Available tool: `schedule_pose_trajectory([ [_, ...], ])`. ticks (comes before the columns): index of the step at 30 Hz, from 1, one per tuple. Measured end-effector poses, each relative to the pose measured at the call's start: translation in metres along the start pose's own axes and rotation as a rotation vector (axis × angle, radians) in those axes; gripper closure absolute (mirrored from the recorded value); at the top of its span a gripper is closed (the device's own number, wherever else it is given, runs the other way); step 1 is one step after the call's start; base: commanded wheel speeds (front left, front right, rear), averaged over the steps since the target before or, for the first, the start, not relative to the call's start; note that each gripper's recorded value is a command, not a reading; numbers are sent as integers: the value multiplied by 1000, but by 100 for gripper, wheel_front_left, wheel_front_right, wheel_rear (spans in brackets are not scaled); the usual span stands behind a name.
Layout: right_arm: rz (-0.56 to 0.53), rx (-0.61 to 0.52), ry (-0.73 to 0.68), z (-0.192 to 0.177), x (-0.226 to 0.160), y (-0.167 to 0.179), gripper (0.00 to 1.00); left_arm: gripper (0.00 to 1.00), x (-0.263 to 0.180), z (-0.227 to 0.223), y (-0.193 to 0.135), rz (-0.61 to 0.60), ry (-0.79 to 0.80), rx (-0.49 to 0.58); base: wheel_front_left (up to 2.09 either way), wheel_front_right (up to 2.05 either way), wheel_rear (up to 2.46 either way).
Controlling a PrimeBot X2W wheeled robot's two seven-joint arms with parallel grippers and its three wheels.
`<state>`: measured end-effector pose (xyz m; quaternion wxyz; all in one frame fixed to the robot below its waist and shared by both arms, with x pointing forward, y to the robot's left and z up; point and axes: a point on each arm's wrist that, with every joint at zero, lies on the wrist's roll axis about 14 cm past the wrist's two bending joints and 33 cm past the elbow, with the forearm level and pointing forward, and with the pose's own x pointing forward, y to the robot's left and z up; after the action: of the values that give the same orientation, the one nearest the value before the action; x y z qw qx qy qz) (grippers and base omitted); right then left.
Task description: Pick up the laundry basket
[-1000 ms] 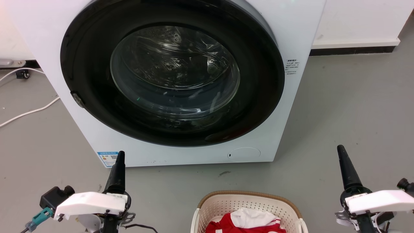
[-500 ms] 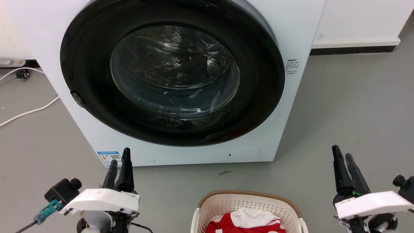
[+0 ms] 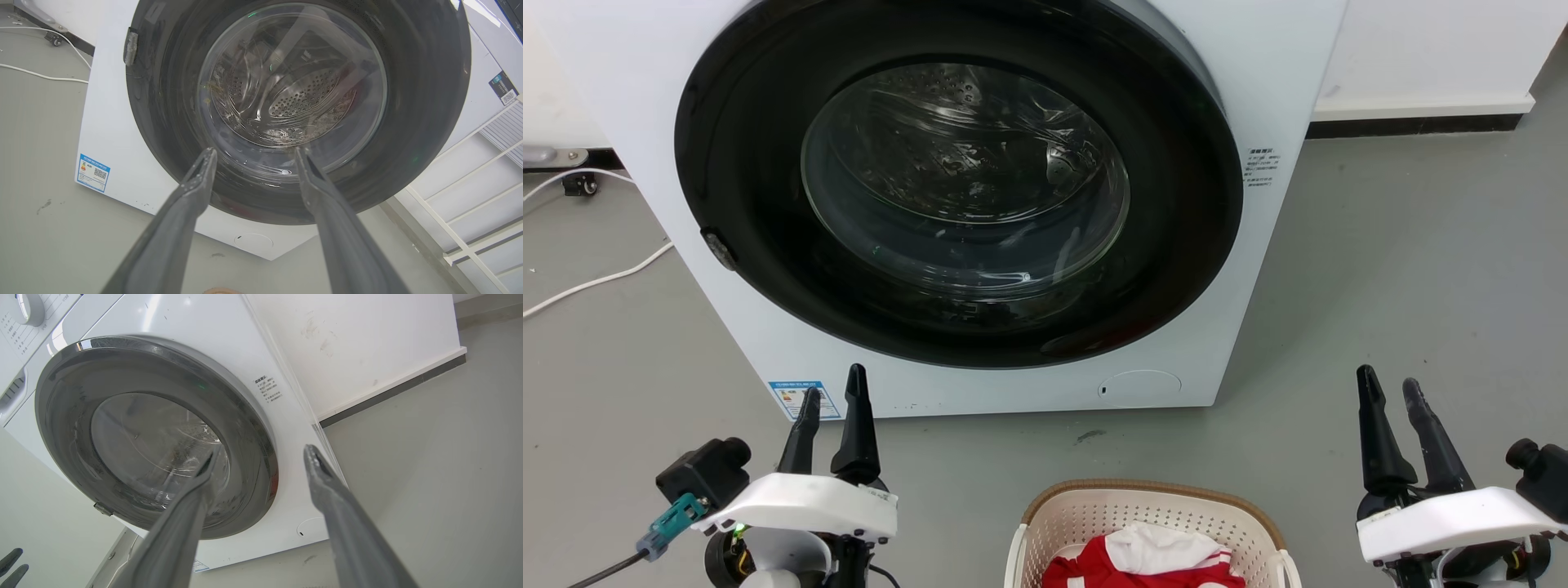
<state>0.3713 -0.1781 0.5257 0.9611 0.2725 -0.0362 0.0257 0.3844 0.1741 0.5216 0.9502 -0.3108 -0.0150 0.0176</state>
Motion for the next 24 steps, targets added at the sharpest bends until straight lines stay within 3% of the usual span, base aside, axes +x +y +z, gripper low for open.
schedule_pose_trajectory([
  [24,40,-264,-43,8,-5,7,0,0,-3,-2,-13,-41,-45,282,0,0,0],
])
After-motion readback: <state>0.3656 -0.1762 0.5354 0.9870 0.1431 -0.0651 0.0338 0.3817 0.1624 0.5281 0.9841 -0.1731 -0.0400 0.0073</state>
